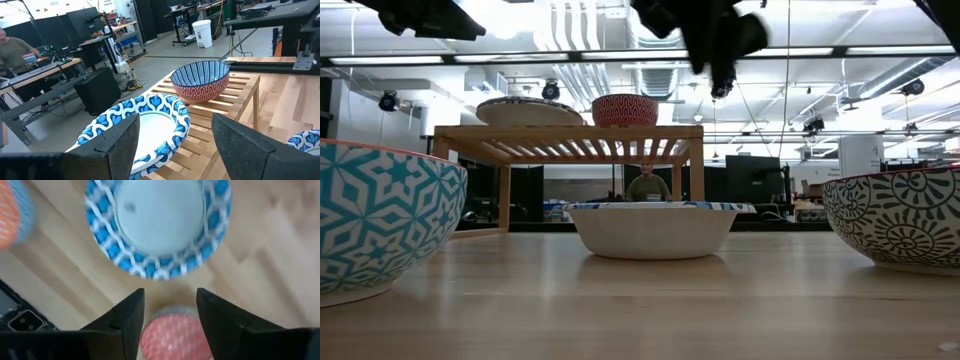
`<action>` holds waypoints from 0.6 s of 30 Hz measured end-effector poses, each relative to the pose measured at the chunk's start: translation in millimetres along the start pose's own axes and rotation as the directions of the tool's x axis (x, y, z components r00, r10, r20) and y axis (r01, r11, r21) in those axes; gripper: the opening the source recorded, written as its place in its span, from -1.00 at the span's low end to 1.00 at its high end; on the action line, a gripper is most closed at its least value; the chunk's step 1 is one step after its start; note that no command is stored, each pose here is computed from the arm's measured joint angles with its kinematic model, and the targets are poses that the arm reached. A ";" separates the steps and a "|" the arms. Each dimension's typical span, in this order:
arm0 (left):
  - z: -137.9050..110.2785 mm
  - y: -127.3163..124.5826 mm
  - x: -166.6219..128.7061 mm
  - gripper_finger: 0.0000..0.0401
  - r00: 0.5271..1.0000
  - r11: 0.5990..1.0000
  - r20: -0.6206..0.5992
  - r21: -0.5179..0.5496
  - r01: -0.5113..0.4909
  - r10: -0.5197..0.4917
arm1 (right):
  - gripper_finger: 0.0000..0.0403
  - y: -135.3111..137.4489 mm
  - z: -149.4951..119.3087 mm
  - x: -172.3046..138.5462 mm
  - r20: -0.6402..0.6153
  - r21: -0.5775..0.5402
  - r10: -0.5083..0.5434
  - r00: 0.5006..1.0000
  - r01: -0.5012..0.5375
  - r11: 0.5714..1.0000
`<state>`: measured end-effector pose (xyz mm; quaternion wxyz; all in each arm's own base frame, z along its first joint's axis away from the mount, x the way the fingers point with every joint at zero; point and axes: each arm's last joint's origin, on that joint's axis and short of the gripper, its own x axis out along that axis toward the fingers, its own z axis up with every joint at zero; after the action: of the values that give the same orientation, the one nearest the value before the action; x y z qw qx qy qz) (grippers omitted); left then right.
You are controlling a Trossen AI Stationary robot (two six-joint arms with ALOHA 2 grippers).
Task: Place and stack bowls onto a shelf
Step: Stack the red pattern bowl on top of the blue pattern bowl on the shelf
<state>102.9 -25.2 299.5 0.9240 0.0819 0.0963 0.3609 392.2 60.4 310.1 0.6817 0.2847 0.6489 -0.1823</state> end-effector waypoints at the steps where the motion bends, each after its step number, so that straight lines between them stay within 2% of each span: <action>1: -0.1 -0.1 0.0 0.15 1.000 1.000 0.000 0.000 0.000 0.000 | -0.12 3.9 -5.7 4.0 -0.018 0.025 -0.007 1.000 0.008 1.000; 8: 0.0 -0.2 0.1 0.15 1.000 1.000 0.000 0.001 -0.001 0.001 | -0.11 22.5 -44.1 36.8 -0.166 0.242 -0.060 0.984 0.100 0.965; 13: 0.0 -0.3 0.1 0.15 1.000 1.000 0.000 -0.010 0.000 0.000 | -0.10 35.3 -73.9 65.6 -0.228 0.290 -0.090 0.969 0.156 0.944; 18: 1.4 -0.7 0.2 0.15 1.000 0.999 0.006 -0.032 0.001 0.000 | -0.10 46.6 -86.3 85.1 -0.197 0.310 -0.048 0.979 0.108 0.944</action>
<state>103.8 -25.6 300.7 0.9255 0.0682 0.0880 0.3619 361.4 160.5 233.4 0.5550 0.3811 0.6825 -0.2844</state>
